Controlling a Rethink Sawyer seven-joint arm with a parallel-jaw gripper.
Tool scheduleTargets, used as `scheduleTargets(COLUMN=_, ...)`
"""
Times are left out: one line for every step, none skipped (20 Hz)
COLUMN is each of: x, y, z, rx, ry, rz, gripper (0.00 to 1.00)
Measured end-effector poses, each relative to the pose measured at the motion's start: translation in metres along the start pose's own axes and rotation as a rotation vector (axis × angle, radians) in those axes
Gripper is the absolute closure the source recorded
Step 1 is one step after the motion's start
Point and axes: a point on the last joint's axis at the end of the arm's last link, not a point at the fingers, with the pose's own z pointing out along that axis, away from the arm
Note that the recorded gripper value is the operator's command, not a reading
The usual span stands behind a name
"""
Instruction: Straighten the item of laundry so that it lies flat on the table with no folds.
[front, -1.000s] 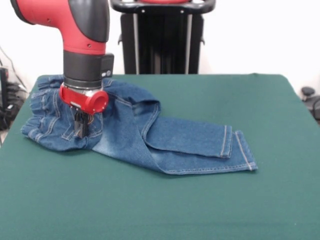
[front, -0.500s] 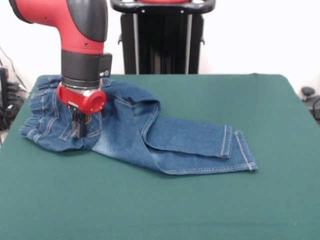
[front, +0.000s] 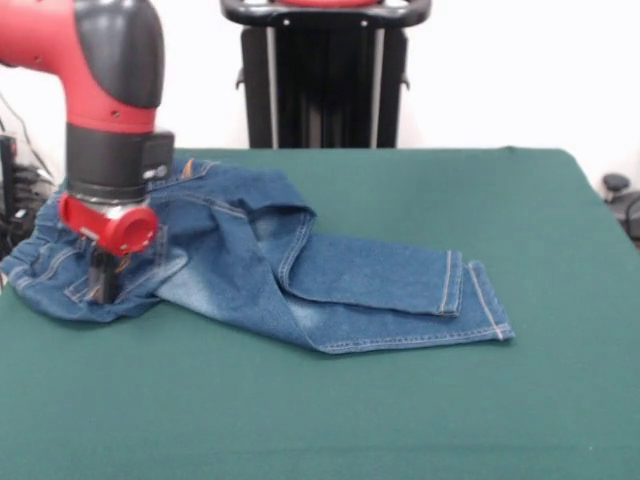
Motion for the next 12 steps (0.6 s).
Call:
scheduleTargets(x=-0.002, y=-0.002, z=0.002, rx=-0.001, ry=0.003, rz=0.001, gripper=1.0)
scheduleTargets(x=-0.005, y=-0.002, z=0.003, rx=-0.003, ry=0.008, rz=0.001, gripper=1.0)
scheduleTargets(x=-0.009, y=-0.002, z=0.003, rx=-0.006, ry=0.024, rz=-0.001, gripper=1.0)
scheduleTargets(x=-0.01, y=-0.002, z=0.003, rx=-0.006, ry=0.033, rz=-0.002, gripper=1.0)
scheduleTargets(x=-0.011, y=-0.002, z=0.003, rx=-0.006, ry=0.039, rz=-0.003, gripper=1.0)
scheduleTargets(x=-0.012, y=-0.002, z=0.003, rx=-0.005, ry=0.046, rz=-0.005, gripper=1.0)
scheduleTargets(x=-0.014, y=-0.002, z=0.003, rx=-0.004, ry=0.06, rz=-0.011, gripper=1.0)
scheduleTargets(x=-0.014, y=-0.002, z=0.003, rx=-0.003, ry=0.064, rz=-0.013, gripper=1.0)
scheduleTargets(x=-0.015, y=-0.001, z=0.003, rx=-0.002, ry=0.07, rz=-0.017, gripper=1.0)
scheduleTargets(x=-0.016, y=-0.001, z=0.003, rx=-0.001, ry=0.072, rz=-0.02, gripper=1.0)
scheduleTargets(x=-0.016, y=-0.001, z=0.003, rx=0.002, ry=0.079, rz=-0.027, gripper=1.0)
scheduleTargets(x=-0.017, y=0.0, z=0.003, rx=0.003, ry=0.081, rz=-0.031, gripper=1.0)
